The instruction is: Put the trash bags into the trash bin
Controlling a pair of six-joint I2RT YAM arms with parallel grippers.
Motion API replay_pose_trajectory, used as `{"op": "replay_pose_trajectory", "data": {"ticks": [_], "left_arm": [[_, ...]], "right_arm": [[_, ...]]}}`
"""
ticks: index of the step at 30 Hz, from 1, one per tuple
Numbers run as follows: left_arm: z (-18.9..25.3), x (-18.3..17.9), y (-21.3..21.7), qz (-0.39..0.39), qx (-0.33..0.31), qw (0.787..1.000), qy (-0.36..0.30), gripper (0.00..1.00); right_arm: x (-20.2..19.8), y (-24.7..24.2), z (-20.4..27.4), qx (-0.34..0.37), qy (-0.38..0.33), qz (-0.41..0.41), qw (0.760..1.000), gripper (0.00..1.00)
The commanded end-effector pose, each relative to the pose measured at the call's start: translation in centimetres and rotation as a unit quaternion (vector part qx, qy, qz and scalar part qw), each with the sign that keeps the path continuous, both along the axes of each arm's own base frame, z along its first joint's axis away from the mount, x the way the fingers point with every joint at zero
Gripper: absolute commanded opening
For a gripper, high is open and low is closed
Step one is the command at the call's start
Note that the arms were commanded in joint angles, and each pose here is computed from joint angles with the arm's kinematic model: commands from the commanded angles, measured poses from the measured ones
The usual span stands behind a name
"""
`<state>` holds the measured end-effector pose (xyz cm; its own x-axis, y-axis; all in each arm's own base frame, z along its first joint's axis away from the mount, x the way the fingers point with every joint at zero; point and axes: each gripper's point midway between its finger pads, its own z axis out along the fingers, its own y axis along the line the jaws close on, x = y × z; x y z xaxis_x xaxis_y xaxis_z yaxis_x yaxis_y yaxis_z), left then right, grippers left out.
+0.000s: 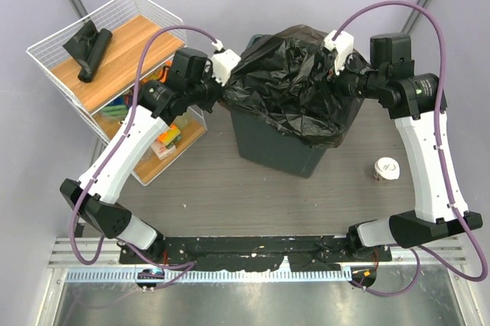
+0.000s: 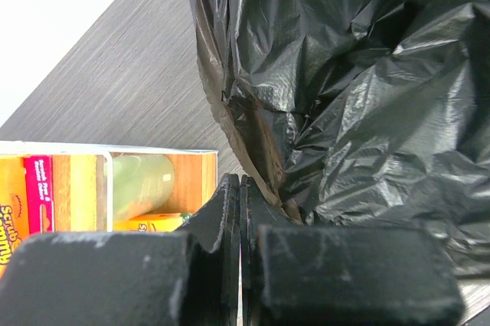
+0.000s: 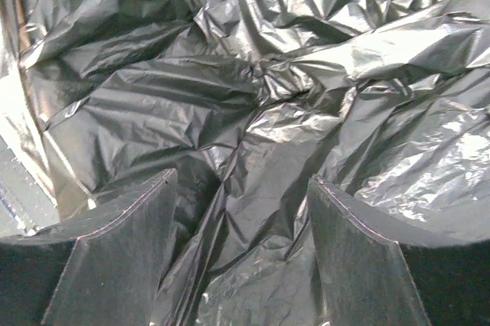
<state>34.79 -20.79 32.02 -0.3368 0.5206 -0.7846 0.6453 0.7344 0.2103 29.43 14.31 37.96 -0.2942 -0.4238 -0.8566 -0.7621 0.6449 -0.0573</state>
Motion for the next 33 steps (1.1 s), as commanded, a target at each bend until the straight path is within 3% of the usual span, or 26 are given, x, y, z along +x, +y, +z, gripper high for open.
{"op": "replay_pose_trajectory", "data": {"ticks": [1, 9, 15, 18, 19, 21, 23, 26, 33], "left_arm": [[2.3, 1.3, 0.2, 0.007, -0.017, 0.998, -0.066, 0.00], [1.8, 1.1, 0.7, -0.002, -0.001, 0.997, -0.072, 0.00], [4.2, -1.6, 1.2, -0.032, 0.000, 0.998, -0.062, 0.00], [5.5, -3.2, 2.3, -0.052, 0.021, 0.997, -0.062, 0.17], [6.1, -3.6, 2.6, -0.060, 0.028, 0.995, -0.068, 0.29], [6.5, -4.3, 3.2, -0.071, 0.040, 0.994, -0.069, 0.66], [6.6, -5.0, 3.1, -0.094, 0.042, 0.993, -0.063, 0.88], [6.3, -5.8, 2.0, -0.140, 0.028, 0.989, -0.047, 0.95], [4.8, -5.1, 0.6, -0.214, 0.012, 0.975, -0.052, 0.97]], "right_arm": [[2.9, -0.3, 2.4, 0.016, -0.052, -0.048, 0.997, 0.73], [5.5, 0.2, 3.2, 0.031, -0.053, -0.070, 0.996, 0.73], [5.1, 0.1, 3.8, 0.028, -0.062, -0.065, 0.996, 0.74], [4.9, -0.1, 3.9, 0.027, -0.064, -0.066, 0.995, 0.74], [4.7, -0.1, 4.1, 0.026, -0.067, -0.066, 0.995, 0.74], [4.6, -0.2, 4.1, 0.025, -0.067, -0.067, 0.995, 0.74], [4.7, -0.2, 3.9, 0.024, -0.065, -0.066, 0.995, 0.74], [4.9, -0.1, 3.6, 0.024, -0.060, -0.065, 0.996, 0.74], [4.7, 0.0, 3.6, 0.026, -0.058, -0.062, 0.996, 0.74]]}}
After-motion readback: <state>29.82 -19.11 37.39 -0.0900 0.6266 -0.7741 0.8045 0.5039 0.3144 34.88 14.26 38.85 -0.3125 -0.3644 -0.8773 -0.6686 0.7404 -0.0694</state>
